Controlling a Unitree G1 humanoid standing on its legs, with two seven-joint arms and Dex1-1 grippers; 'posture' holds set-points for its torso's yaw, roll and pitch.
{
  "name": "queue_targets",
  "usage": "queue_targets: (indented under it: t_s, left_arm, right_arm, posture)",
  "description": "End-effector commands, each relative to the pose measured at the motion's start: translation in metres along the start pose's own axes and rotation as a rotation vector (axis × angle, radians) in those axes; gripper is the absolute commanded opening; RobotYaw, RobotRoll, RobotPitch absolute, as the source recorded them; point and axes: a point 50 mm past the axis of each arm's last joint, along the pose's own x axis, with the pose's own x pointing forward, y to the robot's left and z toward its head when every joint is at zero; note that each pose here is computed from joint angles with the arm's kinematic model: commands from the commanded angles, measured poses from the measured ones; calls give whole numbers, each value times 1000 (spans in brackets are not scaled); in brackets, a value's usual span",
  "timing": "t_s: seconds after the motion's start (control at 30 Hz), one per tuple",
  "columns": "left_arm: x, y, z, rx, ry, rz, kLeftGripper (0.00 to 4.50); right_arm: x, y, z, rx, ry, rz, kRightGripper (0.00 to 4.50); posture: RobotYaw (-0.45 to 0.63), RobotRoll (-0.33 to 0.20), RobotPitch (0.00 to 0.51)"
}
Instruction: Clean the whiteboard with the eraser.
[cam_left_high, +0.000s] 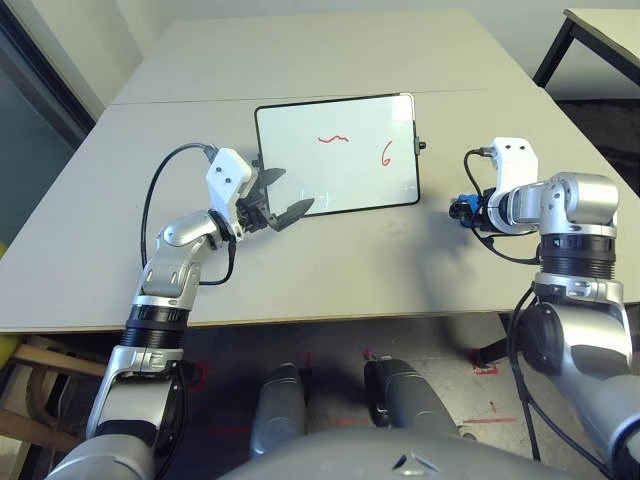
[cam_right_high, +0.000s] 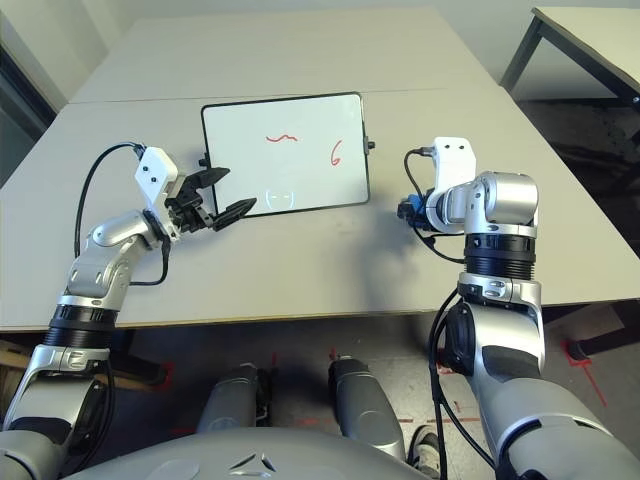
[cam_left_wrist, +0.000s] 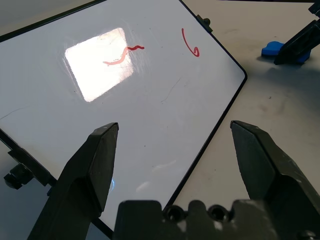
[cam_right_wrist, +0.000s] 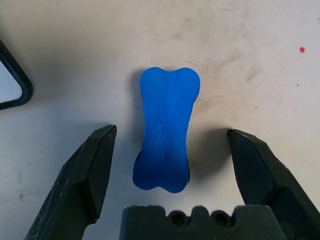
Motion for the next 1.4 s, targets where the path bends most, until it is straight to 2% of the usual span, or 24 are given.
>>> queue_targets:
  t_s: [0.03, 0.1, 0.33, 0.4, 0.53, 0.63, 0.77, 0.83, 0.93, 1.1, 1.4]
  left_arm:
    - [-1, -1, -3, 4, 11, -5, 4500]
    - [-1, -1, -3, 4, 11, -6, 4500]
    - [0, 0, -3, 4, 9, -6, 4500]
    - [0, 0, -3, 4, 10, -5, 4500]
    - [1, 1, -2, 6, 10, -6, 4500]
    - [1, 2, -1, 9, 8, -5, 4500]
    - [1, 5, 2, 19, 6, -1, 4500]
    - [1, 6, 3, 23, 7, -1, 4500]
    - [2, 9, 5, 32, 7, -1, 4500]
    - [3, 9, 7, 38, 4, -6, 4500]
    - [3, 5, 7, 39, -3, -7, 4500]
  right_arm:
    - [9, -1, -10, -4, 35, -16, 4072]
    - [10, -2, -12, -7, 39, -19, 3477]
    - [12, -2, -14, -45, 39, -23, 883]
    - [11, -2, -13, -73, 28, -19, 407]
    - [4, 5, -1, -272, -66, 2, 399]
    - [-9, 17, 16, -456, -170, 29, 399]
    - [-29, 42, 42, -775, -299, 57, 399]
    - [-33, 48, 48, -855, -313, 69, 399]
    - [-42, 69, 61, -1094, -353, 86, 399]
    - [-44, 92, 72, -1335, -355, 133, 399]
    - [-37, 103, 90, -1495, -318, 140, 399]
  posture:
    - [-174, 0, 65]
    - [-179, 0, 67]
    - [-179, 0, 68]
    - [-179, 0, 68]
    - [-181, 0, 69]
    - [-183, 0, 67]
    - [-190, 0, 65]
    - [-190, 0, 62]
    - [-193, 0, 57]
    - [-182, 0, 48]
    - [-155, 0, 49]
